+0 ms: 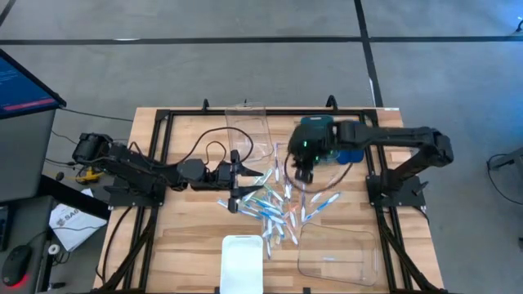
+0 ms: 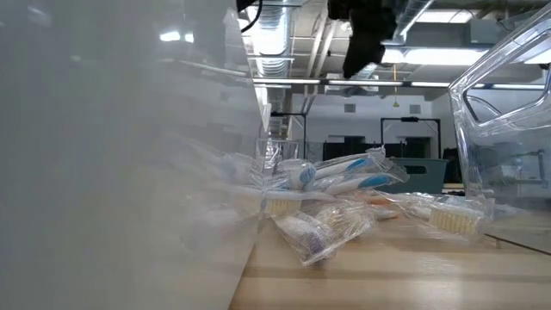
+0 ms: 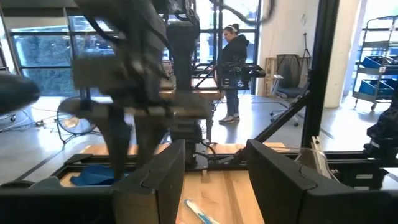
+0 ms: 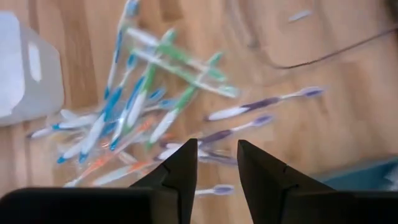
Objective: Pick & Place Toothbrushes
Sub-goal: Put the blue toothbrush into the white bin
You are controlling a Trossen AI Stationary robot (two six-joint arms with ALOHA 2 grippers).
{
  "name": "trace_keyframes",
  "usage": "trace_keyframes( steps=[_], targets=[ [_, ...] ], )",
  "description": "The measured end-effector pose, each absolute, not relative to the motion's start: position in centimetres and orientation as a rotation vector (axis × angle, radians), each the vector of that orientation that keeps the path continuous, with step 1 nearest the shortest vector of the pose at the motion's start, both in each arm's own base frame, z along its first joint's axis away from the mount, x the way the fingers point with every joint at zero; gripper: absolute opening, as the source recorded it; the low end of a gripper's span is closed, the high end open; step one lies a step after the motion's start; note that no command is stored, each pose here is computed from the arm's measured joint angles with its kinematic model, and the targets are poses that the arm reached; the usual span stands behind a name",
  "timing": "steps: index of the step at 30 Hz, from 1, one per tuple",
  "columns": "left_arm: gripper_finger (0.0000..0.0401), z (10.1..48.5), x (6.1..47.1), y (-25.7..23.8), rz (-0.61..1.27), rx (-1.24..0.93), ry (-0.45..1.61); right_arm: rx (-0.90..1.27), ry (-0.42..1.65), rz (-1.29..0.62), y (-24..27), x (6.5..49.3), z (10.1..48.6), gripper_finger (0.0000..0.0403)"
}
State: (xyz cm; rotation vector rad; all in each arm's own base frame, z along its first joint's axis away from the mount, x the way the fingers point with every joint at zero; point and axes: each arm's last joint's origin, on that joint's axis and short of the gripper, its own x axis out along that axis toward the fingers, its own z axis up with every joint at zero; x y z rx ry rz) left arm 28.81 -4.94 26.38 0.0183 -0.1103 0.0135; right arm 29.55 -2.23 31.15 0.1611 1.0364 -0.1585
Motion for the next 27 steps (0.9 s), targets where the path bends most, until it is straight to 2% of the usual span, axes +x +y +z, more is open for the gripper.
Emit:
trace_keyframes(
  steps=[2,7,12,19,24,27],
  targets=[
    [0.0163,26.4,28.8,-5.1,0.008,0.018,-0.111,0.150,1.052,-0.170,-1.0,29.2,29.8,0.0101],
    [0.0163,26.4,28.8,-5.2,0.006,0.017,-0.112,0.112,0.903,-0.205,1.3,28.4,29.1,0.0080],
    [0.0163,26.4,28.8,-5.2,0.006,0.017,-0.115,0.092,0.580,-0.220,2.9,26.4,31.8,0.0054],
    [0.0163,26.2,28.8,-5.1,0.005,0.026,-0.094,-0.003,0.111,-0.070,4.8,23.6,34.4,0.0029],
    [0.0163,25.8,29.0,-4.7,-0.116,0.028,-0.055,-0.028,0.067,0.011,5.9,21.9,34.5,0.0018],
    [0.0163,26.1,29.6,-4.2,-0.227,-0.005,0.045,-0.035,0.081,0.050,6.5,20.9,34.8,0.0014]
  ],
)
